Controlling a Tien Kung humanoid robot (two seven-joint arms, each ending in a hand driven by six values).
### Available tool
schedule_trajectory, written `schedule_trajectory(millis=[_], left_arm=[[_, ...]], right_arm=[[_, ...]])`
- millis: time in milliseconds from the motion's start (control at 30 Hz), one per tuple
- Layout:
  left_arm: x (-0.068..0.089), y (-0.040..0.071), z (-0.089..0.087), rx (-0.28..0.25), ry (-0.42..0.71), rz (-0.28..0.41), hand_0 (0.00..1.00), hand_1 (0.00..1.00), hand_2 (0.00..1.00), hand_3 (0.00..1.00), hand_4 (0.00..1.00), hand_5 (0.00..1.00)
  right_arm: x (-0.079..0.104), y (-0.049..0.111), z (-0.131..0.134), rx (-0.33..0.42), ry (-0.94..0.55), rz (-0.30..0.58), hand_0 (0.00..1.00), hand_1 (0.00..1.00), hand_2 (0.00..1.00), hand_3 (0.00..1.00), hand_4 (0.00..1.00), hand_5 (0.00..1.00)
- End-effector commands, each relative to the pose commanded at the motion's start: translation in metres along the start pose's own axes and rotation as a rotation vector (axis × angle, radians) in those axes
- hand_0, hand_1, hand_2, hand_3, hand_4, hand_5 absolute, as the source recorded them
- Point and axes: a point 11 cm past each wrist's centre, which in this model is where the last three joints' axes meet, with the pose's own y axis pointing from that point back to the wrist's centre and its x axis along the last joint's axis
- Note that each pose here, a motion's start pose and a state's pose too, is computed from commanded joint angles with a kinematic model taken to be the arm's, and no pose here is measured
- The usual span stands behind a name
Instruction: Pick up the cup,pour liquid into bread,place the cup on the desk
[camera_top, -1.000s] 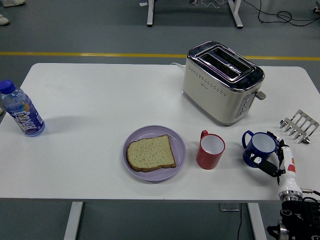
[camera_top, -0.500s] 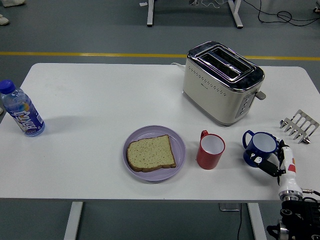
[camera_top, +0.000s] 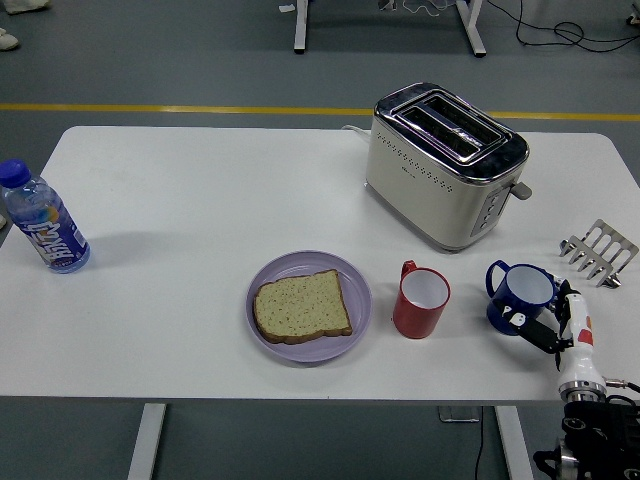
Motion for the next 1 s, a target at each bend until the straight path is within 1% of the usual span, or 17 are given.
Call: schedule_trajectory(millis=[100, 133, 300, 333, 500, 533, 700, 733, 900, 933, 1000], left_arm=[[0.000, 0.000, 0.000, 0.000, -0.002, -0.001, 0.680, 0.682, 0.690, 0.540, 0.252, 0.998], [0.000, 0.000, 0.000, 0.001, -0.002, -0.001, 0.681, 0.680, 0.690, 0.540, 0.252, 0.998], [-0.001, 0.000, 0.000, 0.002, -0.005, -0.001, 0.681, 0.680, 0.690, 0.540, 0.252, 0.998], [-0.001, 0.000, 0.000, 0.002, -0.005, -0.001, 0.681, 0.682, 0.689, 0.539, 0.253, 0.998], [-0.001, 0.000, -0.001, 0.003, -0.007, -0.002, 0.681, 0.682, 0.689, 0.539, 0.253, 0.998], [-0.001, 0.000, -0.001, 0.003, -0.007, -0.002, 0.681, 0.681, 0.690, 0.538, 0.250, 0.998], [-0.001, 0.000, -0.001, 0.003, -0.008, -0.002, 0.681, 0.681, 0.690, 0.538, 0.250, 0.998], [-0.001, 0.000, -0.001, 0.003, -0.007, -0.002, 0.680, 0.682, 0.689, 0.540, 0.253, 0.998], [-0.001, 0.000, -0.002, 0.003, -0.007, -0.002, 0.680, 0.682, 0.689, 0.540, 0.253, 0.998], [-0.001, 0.000, -0.002, 0.003, -0.007, -0.002, 0.680, 0.682, 0.690, 0.539, 0.251, 0.998], [-0.001, 0.000, -0.002, 0.003, -0.006, -0.002, 0.680, 0.682, 0.690, 0.539, 0.251, 0.998]], right_arm=[[0.000, 0.000, 0.000, 0.002, -0.005, 0.002, 0.670, 0.563, 0.626, 0.679, 0.958, 0.092], [0.000, 0.000, 0.000, 0.002, -0.007, 0.003, 0.631, 0.543, 0.614, 0.662, 0.935, 0.073], [0.001, 0.000, 0.001, 0.002, -0.019, 0.010, 0.631, 0.543, 0.614, 0.662, 0.935, 0.073], [0.001, 0.000, 0.001, 0.002, -0.021, 0.011, 0.600, 0.516, 0.579, 0.624, 0.906, 0.064], [0.003, 0.000, 0.001, 0.003, -0.041, 0.023, 0.600, 0.516, 0.579, 0.624, 0.906, 0.064], [0.003, 0.000, 0.001, 0.003, -0.042, 0.024, 0.585, 0.490, 0.558, 0.604, 0.890, 0.045], [0.005, 0.001, 0.001, 0.005, -0.054, 0.040, 0.585, 0.490, 0.558, 0.604, 0.890, 0.045], [0.006, 0.001, 0.000, 0.009, -0.057, 0.051, 0.527, 0.436, 0.508, 0.547, 0.879, 0.048], [0.010, 0.000, -0.003, 0.020, -0.062, 0.079, 0.527, 0.436, 0.508, 0.547, 0.879, 0.048], [0.011, -0.001, -0.004, 0.024, -0.062, 0.085, 0.471, 0.377, 0.465, 0.471, 0.859, 0.033], [0.013, -0.002, -0.007, 0.031, -0.060, 0.091, 0.471, 0.377, 0.465, 0.471, 0.859, 0.033]])
